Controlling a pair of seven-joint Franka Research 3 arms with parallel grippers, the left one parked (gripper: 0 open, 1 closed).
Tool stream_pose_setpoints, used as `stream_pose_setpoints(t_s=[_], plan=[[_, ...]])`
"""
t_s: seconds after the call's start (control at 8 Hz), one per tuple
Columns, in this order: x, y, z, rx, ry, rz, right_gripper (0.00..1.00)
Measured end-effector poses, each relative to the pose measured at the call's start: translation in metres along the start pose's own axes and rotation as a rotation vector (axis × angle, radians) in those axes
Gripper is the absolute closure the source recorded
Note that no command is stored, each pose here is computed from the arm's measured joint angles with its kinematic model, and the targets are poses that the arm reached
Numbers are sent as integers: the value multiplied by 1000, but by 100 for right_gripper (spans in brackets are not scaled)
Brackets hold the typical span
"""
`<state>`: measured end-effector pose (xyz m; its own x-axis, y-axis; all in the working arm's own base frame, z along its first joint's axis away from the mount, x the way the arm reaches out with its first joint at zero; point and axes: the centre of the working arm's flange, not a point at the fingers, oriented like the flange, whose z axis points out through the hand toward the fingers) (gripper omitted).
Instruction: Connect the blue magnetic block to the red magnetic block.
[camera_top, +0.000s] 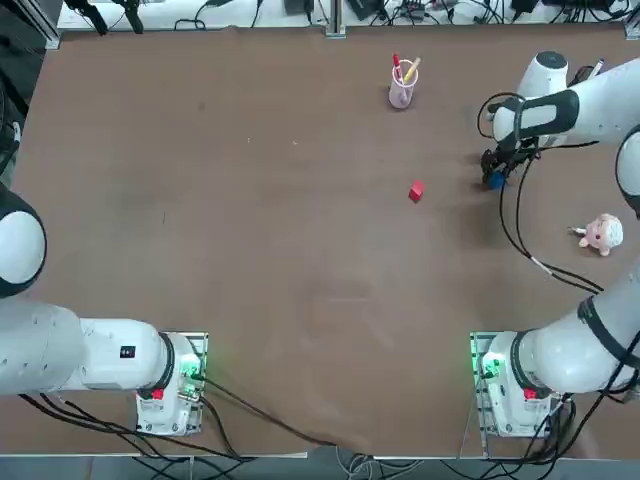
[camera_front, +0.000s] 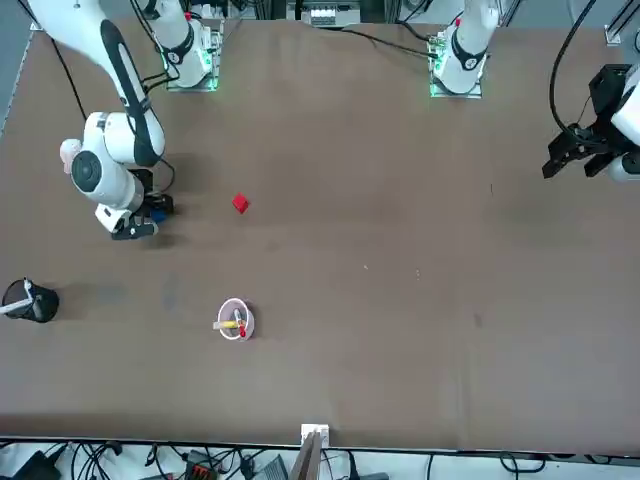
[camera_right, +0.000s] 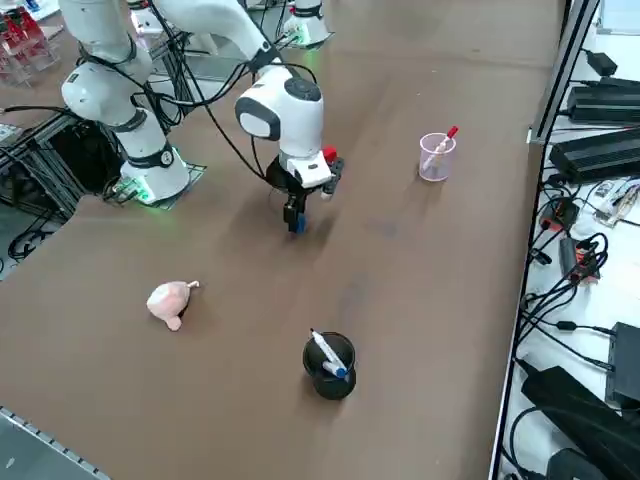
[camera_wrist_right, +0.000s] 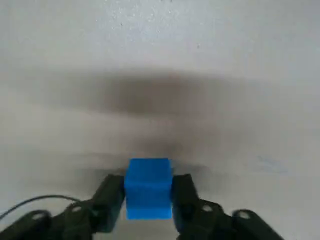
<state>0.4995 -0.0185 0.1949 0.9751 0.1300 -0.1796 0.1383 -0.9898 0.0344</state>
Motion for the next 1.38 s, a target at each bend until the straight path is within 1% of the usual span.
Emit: stream_pose_setpoints(t_s=[0.12,0.38,0.75,1.12,1.25,1.38], plan=[[1,0,-2,-1,5,0,53],[5,1,-7,-3,21,1,53],[23,5,-23,-12,63,2,53],[37,6,-9,-19,49,1,53],[41,7,-11,-21,49,2,52],[44,8,-8,-22,49,2,37]])
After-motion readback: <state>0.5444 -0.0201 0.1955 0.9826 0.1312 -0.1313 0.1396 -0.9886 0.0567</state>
